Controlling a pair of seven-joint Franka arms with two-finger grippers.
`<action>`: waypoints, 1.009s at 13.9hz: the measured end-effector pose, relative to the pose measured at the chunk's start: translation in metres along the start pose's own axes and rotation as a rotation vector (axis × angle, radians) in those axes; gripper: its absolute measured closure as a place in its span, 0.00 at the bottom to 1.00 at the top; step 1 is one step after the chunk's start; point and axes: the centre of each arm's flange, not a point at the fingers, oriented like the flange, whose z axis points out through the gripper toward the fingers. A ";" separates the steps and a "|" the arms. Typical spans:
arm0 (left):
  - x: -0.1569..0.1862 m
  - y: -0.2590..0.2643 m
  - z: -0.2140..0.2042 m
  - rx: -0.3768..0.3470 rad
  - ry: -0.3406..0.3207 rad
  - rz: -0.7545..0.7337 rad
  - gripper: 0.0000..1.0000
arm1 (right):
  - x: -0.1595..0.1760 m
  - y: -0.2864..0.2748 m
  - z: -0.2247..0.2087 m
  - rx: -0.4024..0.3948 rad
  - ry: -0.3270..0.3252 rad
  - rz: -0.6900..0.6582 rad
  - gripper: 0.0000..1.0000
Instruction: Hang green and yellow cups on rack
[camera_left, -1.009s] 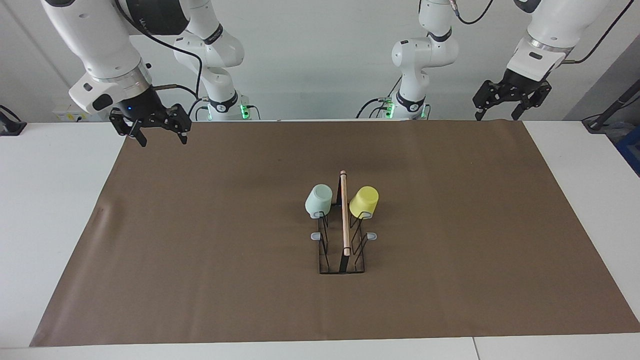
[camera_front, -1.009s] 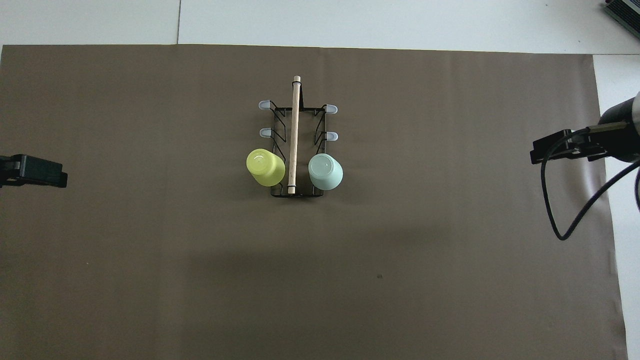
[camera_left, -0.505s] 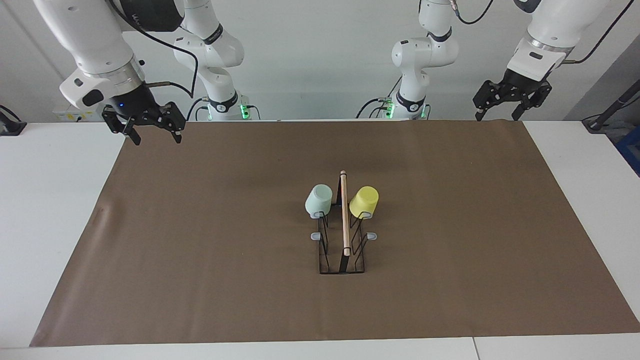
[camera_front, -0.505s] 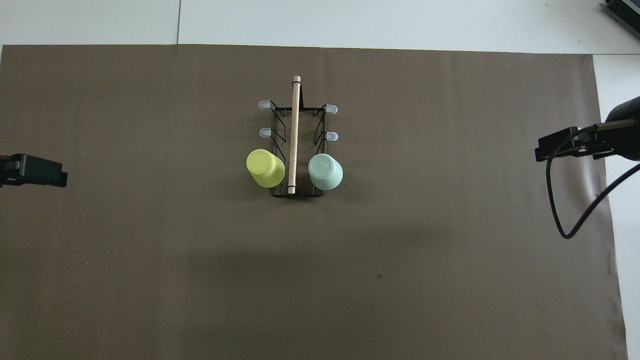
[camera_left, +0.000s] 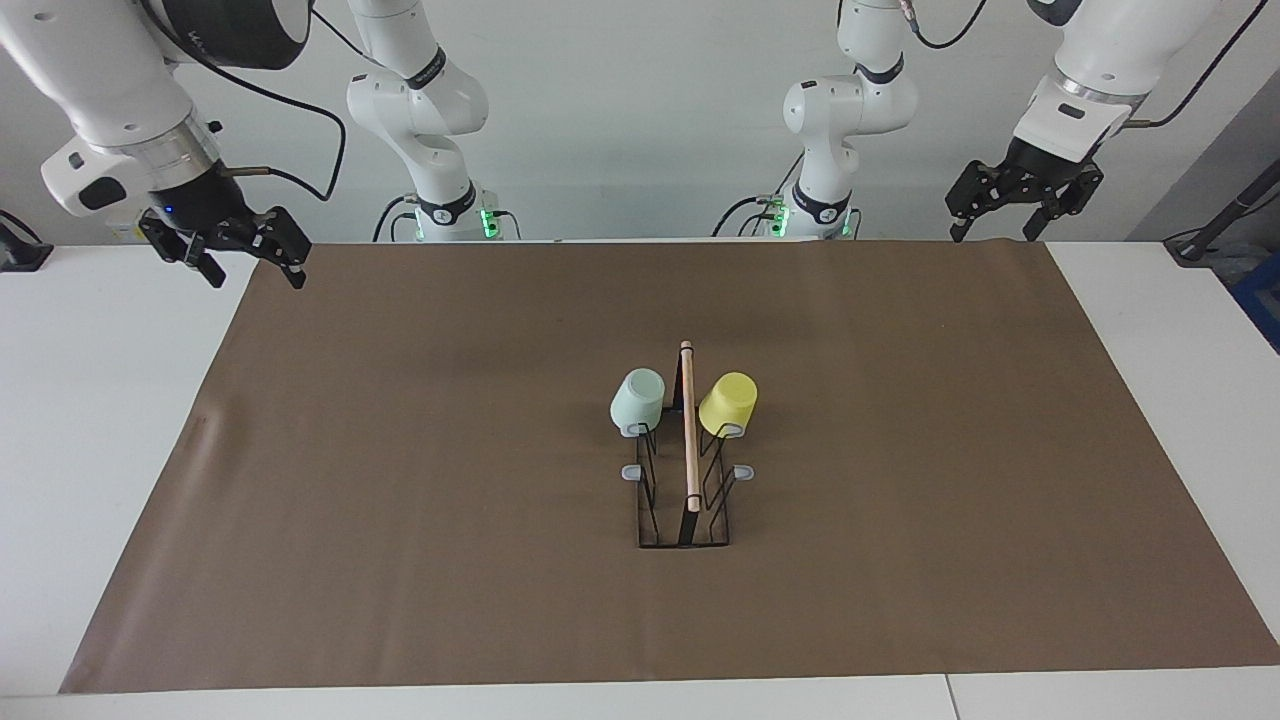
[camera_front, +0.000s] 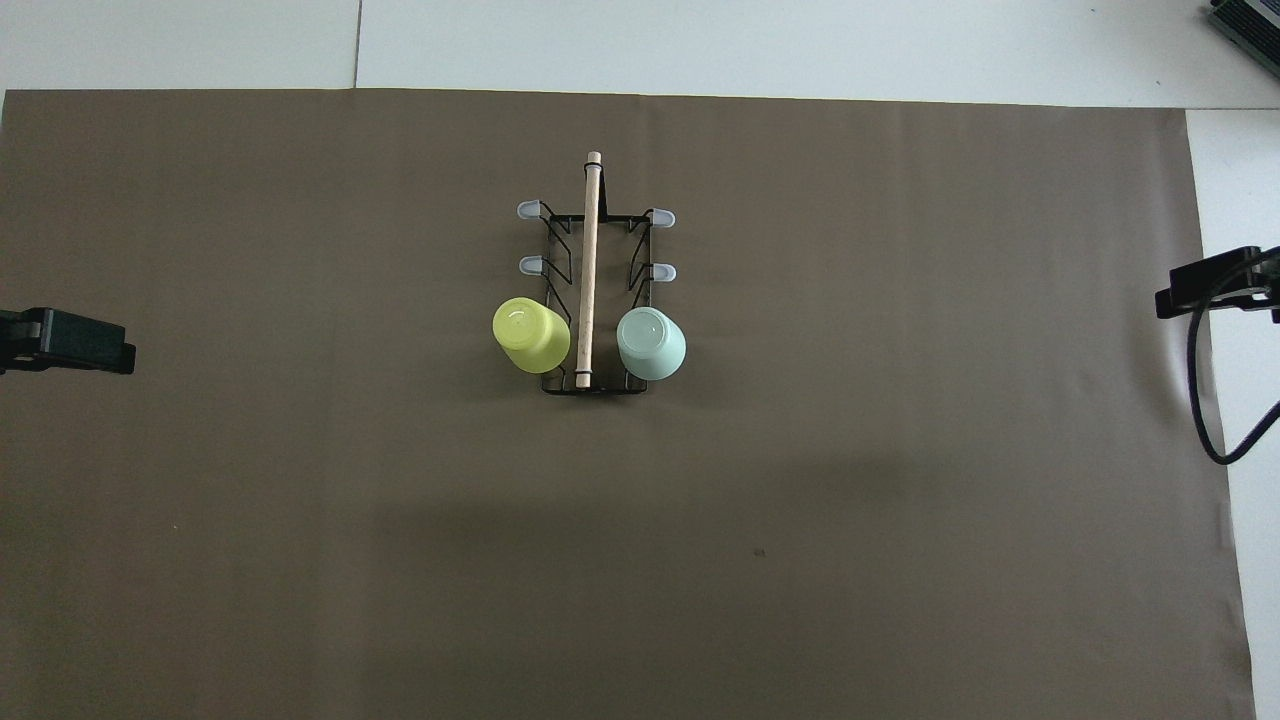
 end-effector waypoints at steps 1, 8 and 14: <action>0.000 0.000 0.000 0.000 0.000 0.000 0.00 | 0.000 0.002 -0.001 0.000 0.001 0.004 0.00; -0.002 -0.008 0.001 -0.001 -0.015 0.035 0.00 | -0.001 0.004 -0.002 -0.001 0.004 0.007 0.00; -0.006 -0.020 0.002 -0.004 -0.038 0.075 0.00 | -0.001 0.004 -0.002 -0.001 0.005 0.007 0.00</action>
